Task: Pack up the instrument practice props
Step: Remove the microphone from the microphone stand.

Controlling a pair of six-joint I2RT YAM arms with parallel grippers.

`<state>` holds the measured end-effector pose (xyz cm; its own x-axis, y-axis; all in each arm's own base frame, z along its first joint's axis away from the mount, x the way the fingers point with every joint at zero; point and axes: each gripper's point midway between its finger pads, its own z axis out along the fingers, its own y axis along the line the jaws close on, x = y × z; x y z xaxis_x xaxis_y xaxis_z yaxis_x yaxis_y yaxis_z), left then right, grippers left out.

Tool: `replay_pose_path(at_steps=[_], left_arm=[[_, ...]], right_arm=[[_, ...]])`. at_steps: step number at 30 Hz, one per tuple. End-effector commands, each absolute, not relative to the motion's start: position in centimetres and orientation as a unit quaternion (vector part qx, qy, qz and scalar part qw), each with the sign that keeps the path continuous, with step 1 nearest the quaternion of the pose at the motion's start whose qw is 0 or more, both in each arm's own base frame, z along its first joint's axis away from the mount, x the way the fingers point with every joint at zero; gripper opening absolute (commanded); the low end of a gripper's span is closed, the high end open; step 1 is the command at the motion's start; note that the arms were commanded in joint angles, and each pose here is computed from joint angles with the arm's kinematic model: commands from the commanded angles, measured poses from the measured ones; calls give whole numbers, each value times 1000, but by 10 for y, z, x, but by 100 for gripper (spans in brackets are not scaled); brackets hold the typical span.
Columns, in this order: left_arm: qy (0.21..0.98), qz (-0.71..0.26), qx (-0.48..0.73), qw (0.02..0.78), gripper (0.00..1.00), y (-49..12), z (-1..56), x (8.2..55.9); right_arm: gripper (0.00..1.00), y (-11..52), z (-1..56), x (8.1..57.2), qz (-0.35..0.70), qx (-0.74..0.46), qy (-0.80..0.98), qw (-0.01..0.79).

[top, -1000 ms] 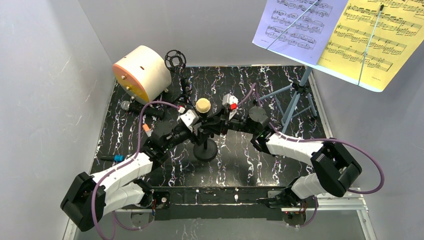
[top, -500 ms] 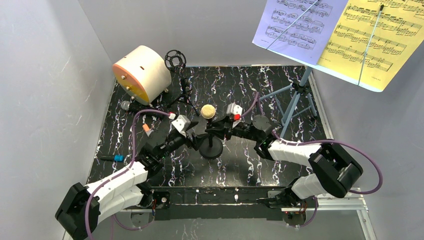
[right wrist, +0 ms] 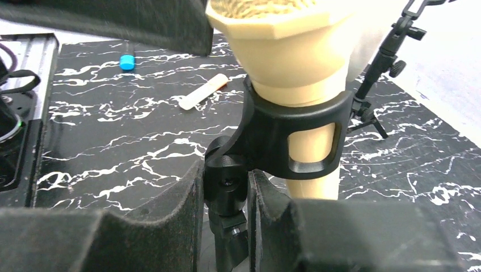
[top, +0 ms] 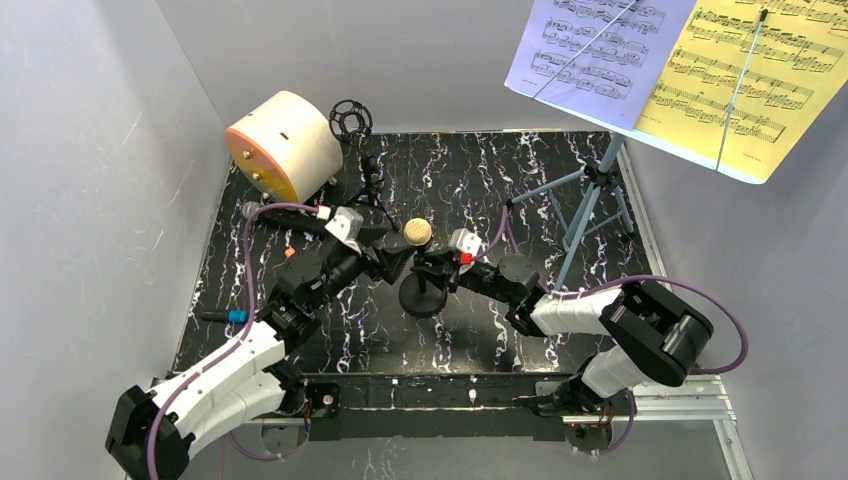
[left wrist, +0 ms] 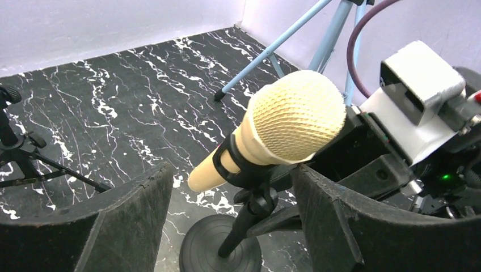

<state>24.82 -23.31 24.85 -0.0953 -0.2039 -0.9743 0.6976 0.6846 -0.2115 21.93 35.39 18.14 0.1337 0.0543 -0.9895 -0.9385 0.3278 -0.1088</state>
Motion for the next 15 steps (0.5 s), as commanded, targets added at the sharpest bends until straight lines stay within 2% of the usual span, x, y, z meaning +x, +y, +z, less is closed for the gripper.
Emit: replay_pose_path(at_steps=[1, 5, 15], left_arm=[[673, -355, 181, 623, 75, -235, 275, 248], [696, -365, 208, 582, 76, -244, 279, 240], [739, -344, 191, 546, 78, -241, 301, 244]], right_arm=[[1, 344, 163, 232, 315, -446, 530, 649], [1, 345, 160, 235, 296, -442, 547, 646], [1, 349, 150, 237, 235, -449, 566, 650]])
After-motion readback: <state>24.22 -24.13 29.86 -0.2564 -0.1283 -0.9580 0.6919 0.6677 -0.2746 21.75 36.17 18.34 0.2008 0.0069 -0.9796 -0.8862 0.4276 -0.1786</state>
